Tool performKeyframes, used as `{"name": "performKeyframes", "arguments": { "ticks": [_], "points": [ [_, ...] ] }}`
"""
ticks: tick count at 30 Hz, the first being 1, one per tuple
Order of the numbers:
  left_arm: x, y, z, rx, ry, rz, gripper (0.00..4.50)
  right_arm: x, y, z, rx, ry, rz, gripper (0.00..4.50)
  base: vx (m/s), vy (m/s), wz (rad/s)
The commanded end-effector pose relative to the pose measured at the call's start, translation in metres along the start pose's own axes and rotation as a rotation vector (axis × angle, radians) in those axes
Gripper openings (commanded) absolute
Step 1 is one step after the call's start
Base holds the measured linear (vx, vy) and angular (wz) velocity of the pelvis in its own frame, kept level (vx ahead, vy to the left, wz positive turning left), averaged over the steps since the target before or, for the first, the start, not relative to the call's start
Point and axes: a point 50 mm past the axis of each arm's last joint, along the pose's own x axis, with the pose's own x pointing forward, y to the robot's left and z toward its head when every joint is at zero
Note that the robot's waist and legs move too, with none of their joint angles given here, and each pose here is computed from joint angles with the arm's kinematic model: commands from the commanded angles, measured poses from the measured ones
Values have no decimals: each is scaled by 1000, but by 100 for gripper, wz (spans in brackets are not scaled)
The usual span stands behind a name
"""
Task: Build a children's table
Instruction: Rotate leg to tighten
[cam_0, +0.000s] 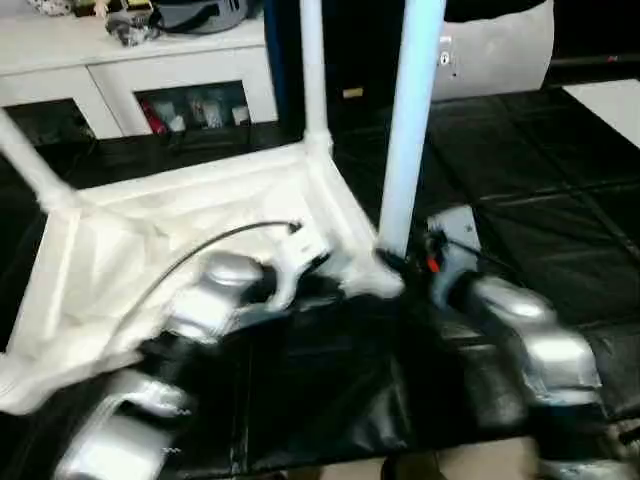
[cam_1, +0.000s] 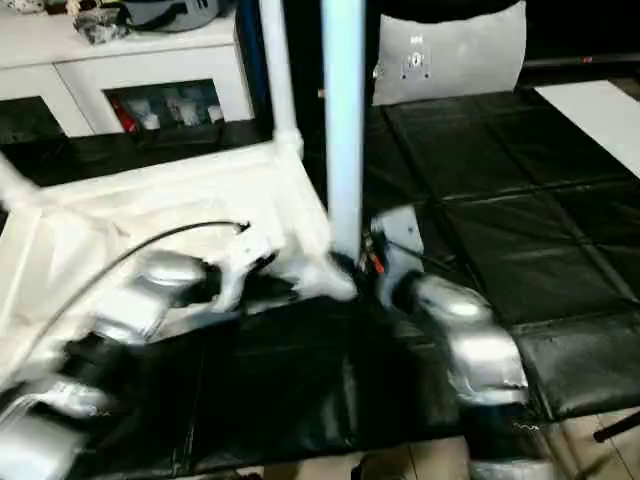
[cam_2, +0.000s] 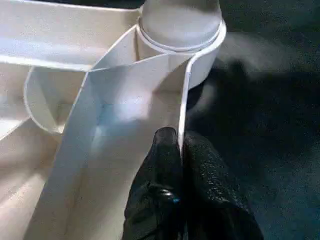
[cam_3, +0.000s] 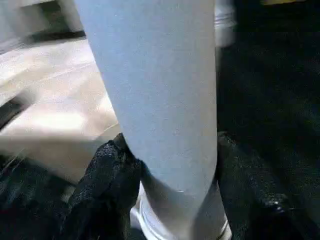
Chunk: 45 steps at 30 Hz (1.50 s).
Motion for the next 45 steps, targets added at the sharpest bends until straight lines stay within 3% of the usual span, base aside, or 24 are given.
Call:
{"name": "performKeyframes", "arguments": {
  "ticks": [1, 5, 7, 15, 18, 25, 29, 32, 35, 41, 45],
  "points": [
    [13, -8, 30, 6, -104, 51, 0, 14, 36, -12, 47, 52, 81, 199, 0, 0, 0],
    [17, -16, 35, 35, -107, 48, 0, 18, 36, -14, 19, 56, 6, 199, 0, 0, 0],
    [16, -18, 34, 64, -99, 28, 0, 18, 34, -14, 17, 36, -11, 254, 0, 0, 0],
    [4, -11, 20, 117, -53, -5, 0, 11, 23, -8, 62, -51, -56, 328, 0, 0, 0],
    [-7, 1, 11, 162, -27, -18, 0, -5, 5, -5, 25, -111, -70, 352, 0, 0, 0],
    [-12, 12, 10, 194, -47, 11, 0, -34, -8, -10, 23, -121, -53, 415, 0, 0, 0],
    [-17, 12, 14, 146, -125, -11, 0, -52, -2, -12, 24, -134, -6, 446, 0, 0, 0],
    [-22, 8, 16, 133, -163, -49, 55, -59, 9, -8, 0, -154, 58, 450, 0, 0, 0],
    [-33, 5, 15, 82, -198, -65, 65, -55, 22, -1, -10, -159, 93, 450, 0, 0, 0],
    [-56, 6, 10, 36, -180, -18, 124, -47, 34, 11, -22, -190, 143, 450, 0, 0, 0],
    [-93, 5, -9, -34, -89, 46, 154, -32, 46, 20, -28, -200, 203, 450, 0, 0, 0]
  ]
}}
